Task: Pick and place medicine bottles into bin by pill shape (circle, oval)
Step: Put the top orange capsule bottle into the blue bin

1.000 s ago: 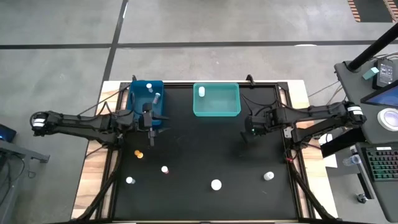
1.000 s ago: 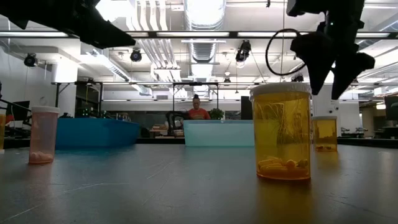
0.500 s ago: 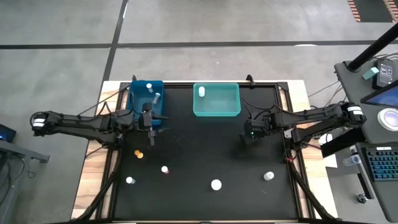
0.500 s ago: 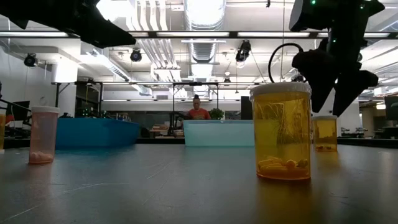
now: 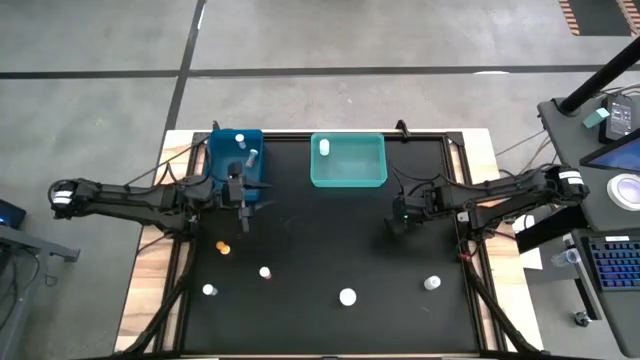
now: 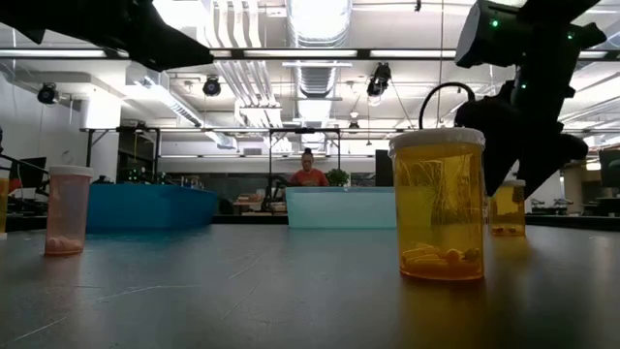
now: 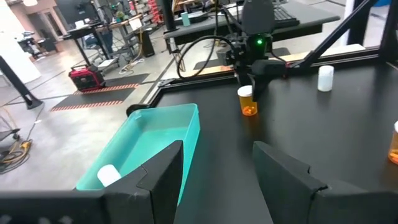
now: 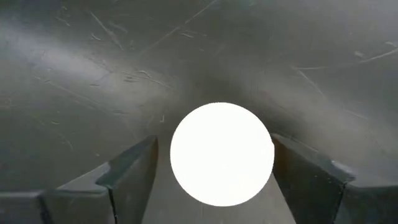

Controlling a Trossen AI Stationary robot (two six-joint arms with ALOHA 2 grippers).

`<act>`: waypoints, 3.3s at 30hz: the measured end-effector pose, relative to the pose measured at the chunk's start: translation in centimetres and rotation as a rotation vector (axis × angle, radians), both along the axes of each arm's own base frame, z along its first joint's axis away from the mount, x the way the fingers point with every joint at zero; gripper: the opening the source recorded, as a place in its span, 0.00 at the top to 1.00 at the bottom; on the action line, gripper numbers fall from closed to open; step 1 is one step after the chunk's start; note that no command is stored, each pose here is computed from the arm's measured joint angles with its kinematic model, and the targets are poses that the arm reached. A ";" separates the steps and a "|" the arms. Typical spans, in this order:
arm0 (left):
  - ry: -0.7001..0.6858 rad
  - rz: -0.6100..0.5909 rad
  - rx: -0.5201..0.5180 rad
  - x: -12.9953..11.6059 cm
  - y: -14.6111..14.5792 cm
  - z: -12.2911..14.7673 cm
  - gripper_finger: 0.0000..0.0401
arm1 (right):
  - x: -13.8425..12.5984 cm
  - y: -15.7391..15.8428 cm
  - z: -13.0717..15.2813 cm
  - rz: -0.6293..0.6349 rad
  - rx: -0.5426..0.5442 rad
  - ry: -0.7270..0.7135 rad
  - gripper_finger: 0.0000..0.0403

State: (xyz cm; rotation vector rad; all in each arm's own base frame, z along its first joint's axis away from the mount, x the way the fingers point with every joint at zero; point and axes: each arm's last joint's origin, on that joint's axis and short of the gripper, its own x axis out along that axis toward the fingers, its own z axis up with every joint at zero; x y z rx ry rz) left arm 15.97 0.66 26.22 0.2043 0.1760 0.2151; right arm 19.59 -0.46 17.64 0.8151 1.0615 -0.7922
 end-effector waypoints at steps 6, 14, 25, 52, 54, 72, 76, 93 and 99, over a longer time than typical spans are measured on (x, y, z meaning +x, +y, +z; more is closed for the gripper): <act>-0.002 0.013 0.002 0.0 0.0 0.0 0.56 | -0.2 0.0 -0.4 -0.001 -0.006 0.003 0.35; -0.002 0.013 0.002 0.0 0.0 0.0 0.56 | 0.0 -0.1 -0.3 -0.005 -0.019 -0.018 0.48; -0.005 0.017 -0.021 0.0 0.0 0.0 0.56 | 1.0 -0.1 1.3 0.029 -0.044 -0.072 0.50; 0.049 0.028 -0.078 2.3 0.0 -1.4 0.56 | 13.8 -1.2 10.0 0.503 -0.433 -0.483 0.50; 0.038 0.033 -0.103 2.3 0.0 -1.4 0.56 | 14.9 -1.2 10.3 0.544 -0.450 -0.448 0.50; 0.113 0.027 -0.228 4.3 -0.1 -3.5 0.43 | 20.8 -1.1 10.6 0.786 -0.460 -0.443 0.50; 0.126 0.028 -0.229 5.3 -0.1 -4.2 0.32 | 21.1 -1.1 10.7 0.798 -0.470 -0.446 0.50; 0.017 -0.002 -0.234 9.4 -0.1 -6.8 0.28 | 21.2 -1.0 10.7 0.840 -0.442 -0.466 0.50; 0.032 -0.001 -0.234 9.6 -0.1 -7.1 0.39 | 21.2 -1.0 10.7 0.847 -0.446 -0.465 0.50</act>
